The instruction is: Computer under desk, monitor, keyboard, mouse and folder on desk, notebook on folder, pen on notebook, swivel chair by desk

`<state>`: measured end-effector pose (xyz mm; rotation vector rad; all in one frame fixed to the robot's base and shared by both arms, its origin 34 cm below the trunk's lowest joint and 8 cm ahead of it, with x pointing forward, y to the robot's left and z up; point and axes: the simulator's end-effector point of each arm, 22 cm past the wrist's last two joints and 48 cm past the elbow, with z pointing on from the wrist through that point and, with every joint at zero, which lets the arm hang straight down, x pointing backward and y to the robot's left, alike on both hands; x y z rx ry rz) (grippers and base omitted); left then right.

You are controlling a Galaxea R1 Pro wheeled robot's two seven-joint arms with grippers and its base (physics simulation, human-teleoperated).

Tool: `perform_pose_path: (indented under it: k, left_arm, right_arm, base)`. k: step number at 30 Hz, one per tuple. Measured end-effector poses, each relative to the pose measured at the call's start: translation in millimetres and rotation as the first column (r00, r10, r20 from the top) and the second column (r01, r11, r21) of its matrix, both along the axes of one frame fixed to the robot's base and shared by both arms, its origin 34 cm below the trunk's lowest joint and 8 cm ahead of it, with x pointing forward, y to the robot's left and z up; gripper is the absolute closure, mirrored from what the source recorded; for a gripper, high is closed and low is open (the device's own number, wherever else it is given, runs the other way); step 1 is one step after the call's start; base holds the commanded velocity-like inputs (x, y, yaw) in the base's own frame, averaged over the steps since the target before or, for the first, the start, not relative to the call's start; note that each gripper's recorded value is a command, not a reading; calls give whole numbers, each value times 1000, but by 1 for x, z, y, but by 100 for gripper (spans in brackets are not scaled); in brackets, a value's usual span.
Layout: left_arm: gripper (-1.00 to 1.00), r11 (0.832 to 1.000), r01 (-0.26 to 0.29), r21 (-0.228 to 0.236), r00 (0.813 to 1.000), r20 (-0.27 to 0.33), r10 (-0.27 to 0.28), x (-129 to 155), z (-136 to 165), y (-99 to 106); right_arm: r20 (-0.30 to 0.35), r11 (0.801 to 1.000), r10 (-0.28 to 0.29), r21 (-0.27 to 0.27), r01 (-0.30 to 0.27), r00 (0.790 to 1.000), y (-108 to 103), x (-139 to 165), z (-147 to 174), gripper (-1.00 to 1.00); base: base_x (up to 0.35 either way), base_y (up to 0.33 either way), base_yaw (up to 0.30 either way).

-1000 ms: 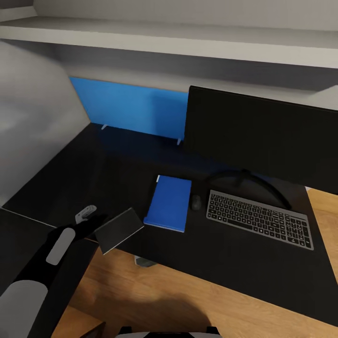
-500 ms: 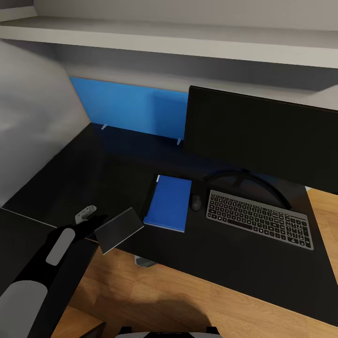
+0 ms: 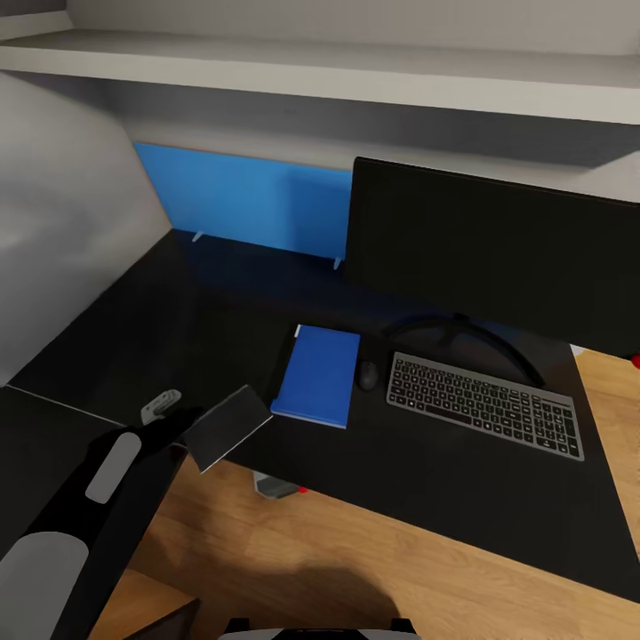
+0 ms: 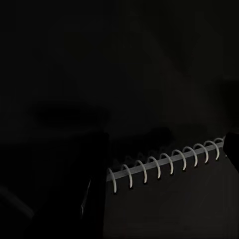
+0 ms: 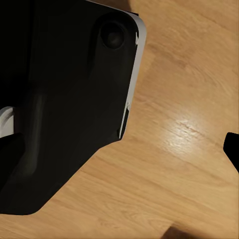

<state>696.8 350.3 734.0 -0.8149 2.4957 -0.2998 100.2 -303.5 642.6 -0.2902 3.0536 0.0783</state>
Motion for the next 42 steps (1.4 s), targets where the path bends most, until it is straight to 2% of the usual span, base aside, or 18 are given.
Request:
perform_pose_path:
  k: [16,42]
  left_arm:
    - [-100,1000,-4,-1,1000,0,4,-1,0,1]
    - [-100,1000,-9,5,1000,1,9,-3,0,6]
  right_arm:
    - [0,1000,0,0,0,1000,0,0,0,-100]
    - [1,1000,0,0,0,1000,0,0,0,-100]
  base:
    - [-6,-1,0]
    - [-68,-24,0]
